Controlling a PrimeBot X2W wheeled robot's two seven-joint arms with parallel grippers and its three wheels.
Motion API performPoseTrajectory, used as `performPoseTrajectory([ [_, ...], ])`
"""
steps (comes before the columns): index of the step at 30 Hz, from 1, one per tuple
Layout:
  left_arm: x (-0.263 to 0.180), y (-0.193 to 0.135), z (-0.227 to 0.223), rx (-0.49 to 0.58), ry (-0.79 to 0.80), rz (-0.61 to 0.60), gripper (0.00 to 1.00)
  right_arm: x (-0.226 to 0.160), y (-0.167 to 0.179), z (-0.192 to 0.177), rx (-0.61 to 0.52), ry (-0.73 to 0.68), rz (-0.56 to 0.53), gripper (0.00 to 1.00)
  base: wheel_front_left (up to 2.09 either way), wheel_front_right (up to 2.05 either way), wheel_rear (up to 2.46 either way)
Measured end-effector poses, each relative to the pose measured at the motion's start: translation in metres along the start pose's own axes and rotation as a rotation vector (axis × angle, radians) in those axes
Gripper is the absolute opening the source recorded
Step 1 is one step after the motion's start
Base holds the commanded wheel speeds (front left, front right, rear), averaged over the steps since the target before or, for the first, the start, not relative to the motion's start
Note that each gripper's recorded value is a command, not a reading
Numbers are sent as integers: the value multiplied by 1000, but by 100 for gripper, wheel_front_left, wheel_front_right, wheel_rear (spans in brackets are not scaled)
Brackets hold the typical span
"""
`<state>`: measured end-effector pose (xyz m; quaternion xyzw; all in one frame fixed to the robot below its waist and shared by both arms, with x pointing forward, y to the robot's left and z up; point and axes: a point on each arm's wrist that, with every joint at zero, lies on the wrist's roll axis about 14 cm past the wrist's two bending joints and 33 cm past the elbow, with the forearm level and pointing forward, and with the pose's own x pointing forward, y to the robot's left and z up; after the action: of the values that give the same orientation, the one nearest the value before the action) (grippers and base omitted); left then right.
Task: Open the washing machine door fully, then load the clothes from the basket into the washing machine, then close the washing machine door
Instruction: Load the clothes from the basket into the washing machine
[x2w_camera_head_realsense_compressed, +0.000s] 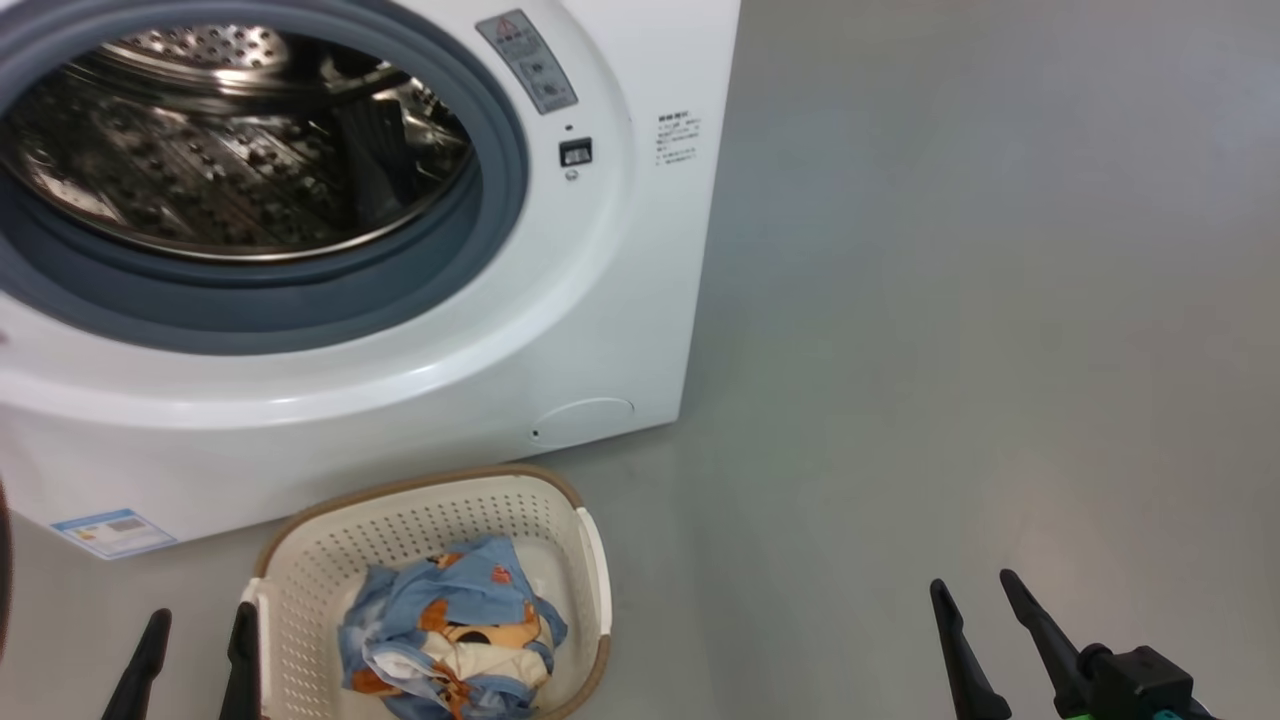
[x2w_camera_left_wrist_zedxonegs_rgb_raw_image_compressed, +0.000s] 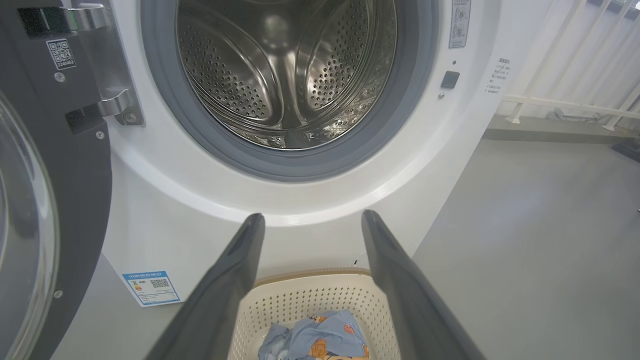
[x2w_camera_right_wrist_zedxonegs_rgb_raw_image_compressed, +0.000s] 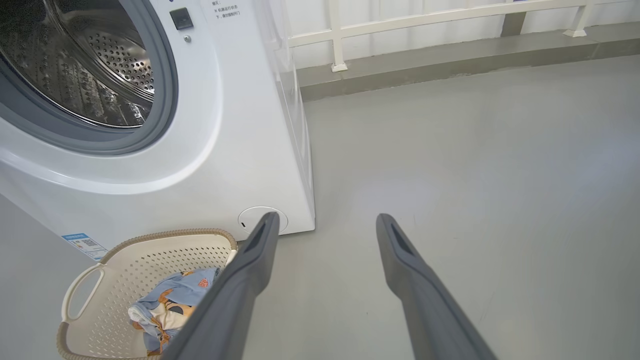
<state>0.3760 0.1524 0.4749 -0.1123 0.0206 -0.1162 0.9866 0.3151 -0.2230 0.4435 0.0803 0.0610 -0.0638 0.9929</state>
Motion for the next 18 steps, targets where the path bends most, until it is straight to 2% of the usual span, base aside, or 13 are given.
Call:
performPoseTrajectory([
  [8,14,-2,-36,-22,115,-46,100,7,-2,-6,6,26,-15,100,0,0,0],
  [18,50,-23,-84,-64,232,-136,100,14,-11,-17,32,67,-58,100,0,0,0],
])
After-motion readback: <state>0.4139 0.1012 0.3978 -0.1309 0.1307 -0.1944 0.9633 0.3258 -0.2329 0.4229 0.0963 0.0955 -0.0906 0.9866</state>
